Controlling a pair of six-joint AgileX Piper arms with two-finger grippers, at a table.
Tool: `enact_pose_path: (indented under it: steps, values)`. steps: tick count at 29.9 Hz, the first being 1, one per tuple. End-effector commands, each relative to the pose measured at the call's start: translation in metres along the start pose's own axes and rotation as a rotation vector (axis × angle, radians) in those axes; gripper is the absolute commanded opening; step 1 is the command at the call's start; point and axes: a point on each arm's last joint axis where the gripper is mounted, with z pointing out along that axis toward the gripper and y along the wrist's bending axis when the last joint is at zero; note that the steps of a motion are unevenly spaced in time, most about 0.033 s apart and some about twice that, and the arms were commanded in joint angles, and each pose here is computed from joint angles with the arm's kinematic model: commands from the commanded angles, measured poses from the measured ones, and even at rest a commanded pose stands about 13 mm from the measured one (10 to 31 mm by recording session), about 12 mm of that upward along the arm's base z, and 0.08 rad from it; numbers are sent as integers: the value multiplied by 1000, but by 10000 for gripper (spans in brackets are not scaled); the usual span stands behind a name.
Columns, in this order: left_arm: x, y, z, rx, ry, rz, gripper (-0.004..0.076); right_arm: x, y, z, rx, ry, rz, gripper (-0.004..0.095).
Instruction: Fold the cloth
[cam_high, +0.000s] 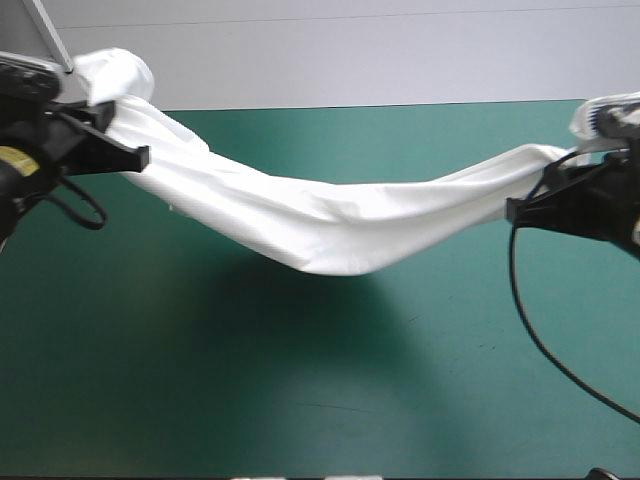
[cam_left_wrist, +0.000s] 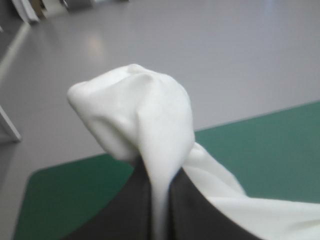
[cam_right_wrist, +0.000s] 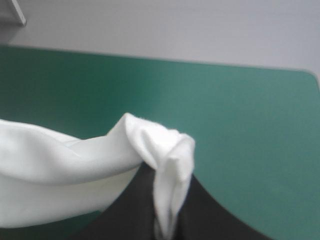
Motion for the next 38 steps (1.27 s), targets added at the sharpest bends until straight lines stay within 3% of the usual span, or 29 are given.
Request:
enact_pose_path:
  steps: [1, 7, 10, 17, 24, 27, 32, 38]
  values:
    - [-32, 15, -62, -128, -189, 28, -10, -23, -24, -45, 80, -185, -25, -12]
    - [-41, 33, -107, -300, -143, 81, -10, -37, -51, -85, 225, -342, -16, -12]
    - [-42, 38, -121, -346, -127, 84, -10, -39, -58, -97, 253, -382, -16, -12]
    - [-36, 29, -113, -244, -90, 39, -10, -45, -42, -80, 162, -354, -36, -12]
    - [22, 7, -17, -82, 169, 14, -10, -56, 5, 15, 123, -128, -153, -12]
    - [56, -5, 30, -31, 193, 8, -10, -55, 28, 68, 132, -32, -212, -13]
    - [95, -16, 94, -2, 153, -17, -10, -44, 59, 172, 256, 66, -353, -14]
    - [139, -28, 177, 27, 218, -34, -10, -16, 87, 275, 377, 81, -416, -14]
